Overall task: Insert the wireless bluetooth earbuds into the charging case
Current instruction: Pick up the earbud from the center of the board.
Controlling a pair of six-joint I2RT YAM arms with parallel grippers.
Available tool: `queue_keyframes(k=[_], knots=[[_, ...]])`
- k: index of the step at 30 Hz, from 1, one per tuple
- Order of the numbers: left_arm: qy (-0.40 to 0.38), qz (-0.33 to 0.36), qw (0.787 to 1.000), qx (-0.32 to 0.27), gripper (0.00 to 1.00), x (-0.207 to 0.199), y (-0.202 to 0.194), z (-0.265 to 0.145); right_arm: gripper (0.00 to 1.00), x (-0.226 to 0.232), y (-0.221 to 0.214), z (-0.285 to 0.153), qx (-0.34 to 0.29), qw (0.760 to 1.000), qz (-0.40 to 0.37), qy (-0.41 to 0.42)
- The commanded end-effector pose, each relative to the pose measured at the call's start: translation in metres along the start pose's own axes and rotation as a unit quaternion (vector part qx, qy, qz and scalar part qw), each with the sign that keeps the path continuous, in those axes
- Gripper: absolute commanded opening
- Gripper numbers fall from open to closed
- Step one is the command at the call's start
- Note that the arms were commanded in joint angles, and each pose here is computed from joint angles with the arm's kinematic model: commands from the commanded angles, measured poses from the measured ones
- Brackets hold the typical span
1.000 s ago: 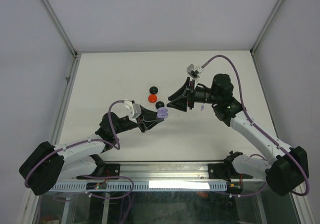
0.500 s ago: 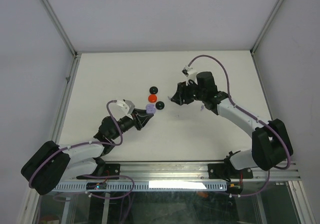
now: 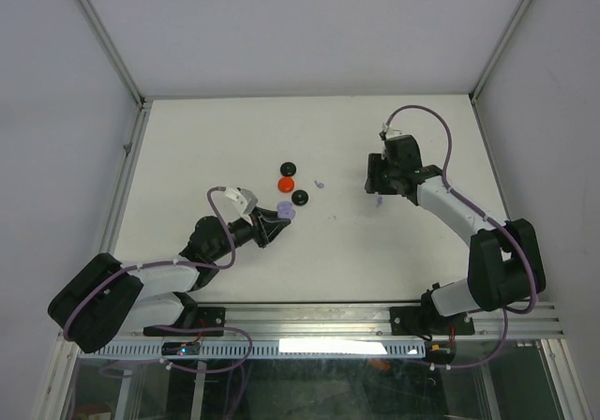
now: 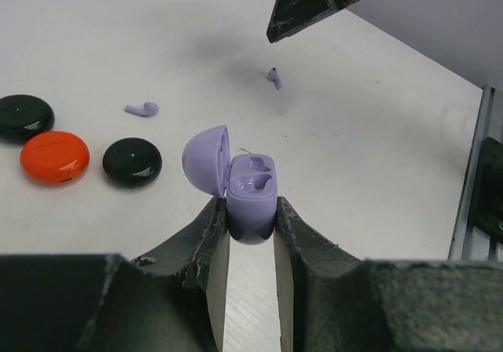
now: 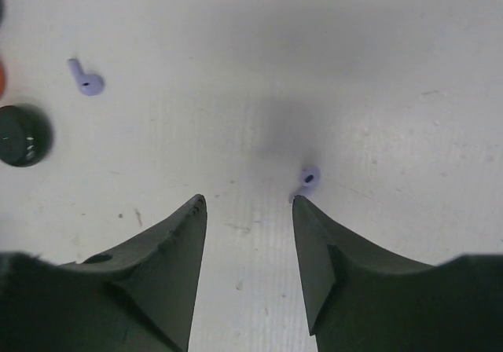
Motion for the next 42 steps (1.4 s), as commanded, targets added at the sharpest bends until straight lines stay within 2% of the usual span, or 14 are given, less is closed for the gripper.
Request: queue_keyframes(k=[1, 11, 31, 42], knots=[[-0.046, 0.006, 0.999, -0.027, 0.0, -0.013, 0.018, 0.008, 0.5, -0.028, 0.006, -0.003, -0.001, 0.997, 0.014, -0.077], [-0.074, -0.006, 0.997, -0.017, 0.0, -0.02, 0.019, 0.014, 0.41, -0.041, -0.001, 0.021, 0.052, 0.995, 0.021, -0.088], [-0.076, -0.017, 0.997, 0.005, 0.0, -0.018, 0.014, 0.024, 0.36, -0.053, -0.019, 0.045, 0.102, 0.989, 0.016, -0.105], [-0.082, -0.02, 0.996, 0.013, 0.0, -0.019, 0.012, 0.027, 0.3, -0.054, -0.021, 0.049, 0.12, 0.987, 0.009, -0.11]])
Point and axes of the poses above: each gripper's point midway between its finger pads, its own z axis out along the fingers, its own x axis along the line the jaws close on, y = z × x, the point moved 3 cm from there along -z, back along the fingers, and after that the axes turned 1 degree about -z, right-handed, at the moved point
